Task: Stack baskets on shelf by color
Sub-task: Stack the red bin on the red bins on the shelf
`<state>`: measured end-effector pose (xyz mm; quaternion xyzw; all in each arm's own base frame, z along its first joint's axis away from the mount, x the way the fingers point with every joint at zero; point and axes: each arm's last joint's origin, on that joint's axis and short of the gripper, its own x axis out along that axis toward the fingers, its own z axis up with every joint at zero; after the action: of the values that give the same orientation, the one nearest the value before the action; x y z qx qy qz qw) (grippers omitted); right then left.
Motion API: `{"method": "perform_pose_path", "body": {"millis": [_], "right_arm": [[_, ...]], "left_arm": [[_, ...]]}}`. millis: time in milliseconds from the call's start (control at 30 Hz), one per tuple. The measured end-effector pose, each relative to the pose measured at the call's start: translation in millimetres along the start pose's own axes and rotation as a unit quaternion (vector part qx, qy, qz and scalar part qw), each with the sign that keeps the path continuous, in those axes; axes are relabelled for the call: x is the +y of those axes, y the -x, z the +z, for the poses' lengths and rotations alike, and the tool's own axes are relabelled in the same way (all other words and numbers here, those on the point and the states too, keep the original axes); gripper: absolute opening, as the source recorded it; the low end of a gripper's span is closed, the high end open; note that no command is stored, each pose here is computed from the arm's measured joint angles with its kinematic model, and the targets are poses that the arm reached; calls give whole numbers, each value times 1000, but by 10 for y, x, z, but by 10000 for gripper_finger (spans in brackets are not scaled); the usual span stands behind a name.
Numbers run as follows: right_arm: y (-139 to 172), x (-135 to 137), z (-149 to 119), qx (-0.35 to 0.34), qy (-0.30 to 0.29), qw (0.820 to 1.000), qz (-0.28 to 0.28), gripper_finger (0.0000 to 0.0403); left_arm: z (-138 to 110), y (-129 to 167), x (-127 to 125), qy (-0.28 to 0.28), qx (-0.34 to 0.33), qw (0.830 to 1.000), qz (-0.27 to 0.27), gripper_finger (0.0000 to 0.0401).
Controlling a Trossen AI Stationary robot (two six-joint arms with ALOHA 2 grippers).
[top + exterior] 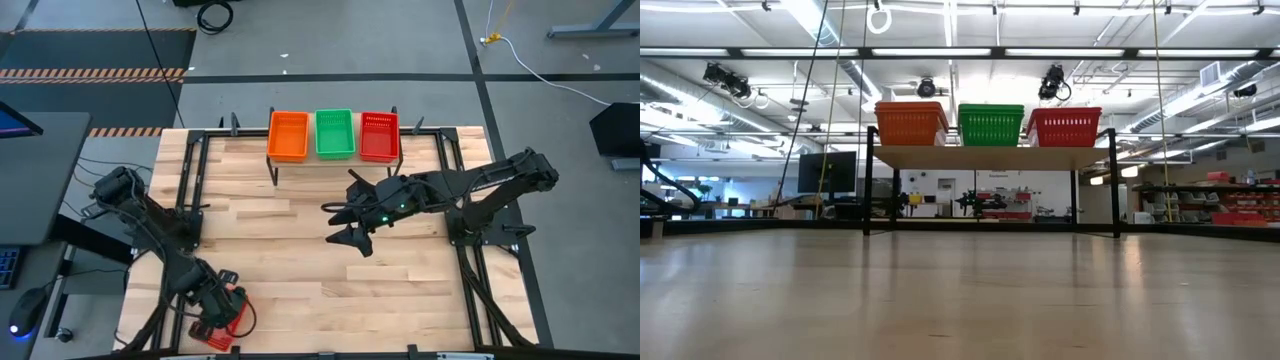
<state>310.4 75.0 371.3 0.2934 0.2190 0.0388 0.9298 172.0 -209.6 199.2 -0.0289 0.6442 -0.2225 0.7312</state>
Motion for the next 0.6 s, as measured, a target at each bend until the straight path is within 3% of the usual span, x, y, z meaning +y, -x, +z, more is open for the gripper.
{"method": "perform_pose_path", "body": {"millis": [200,600], "right_arm": [[0,-7,6,-1,0,1000,-1,279],[0,-15,15,-1,-2,1000,-1,279]], "left_arm": [[80,-100,194,10,-42,999,-1,119],[572,-257,735,5,-106,994,31,119]]}}
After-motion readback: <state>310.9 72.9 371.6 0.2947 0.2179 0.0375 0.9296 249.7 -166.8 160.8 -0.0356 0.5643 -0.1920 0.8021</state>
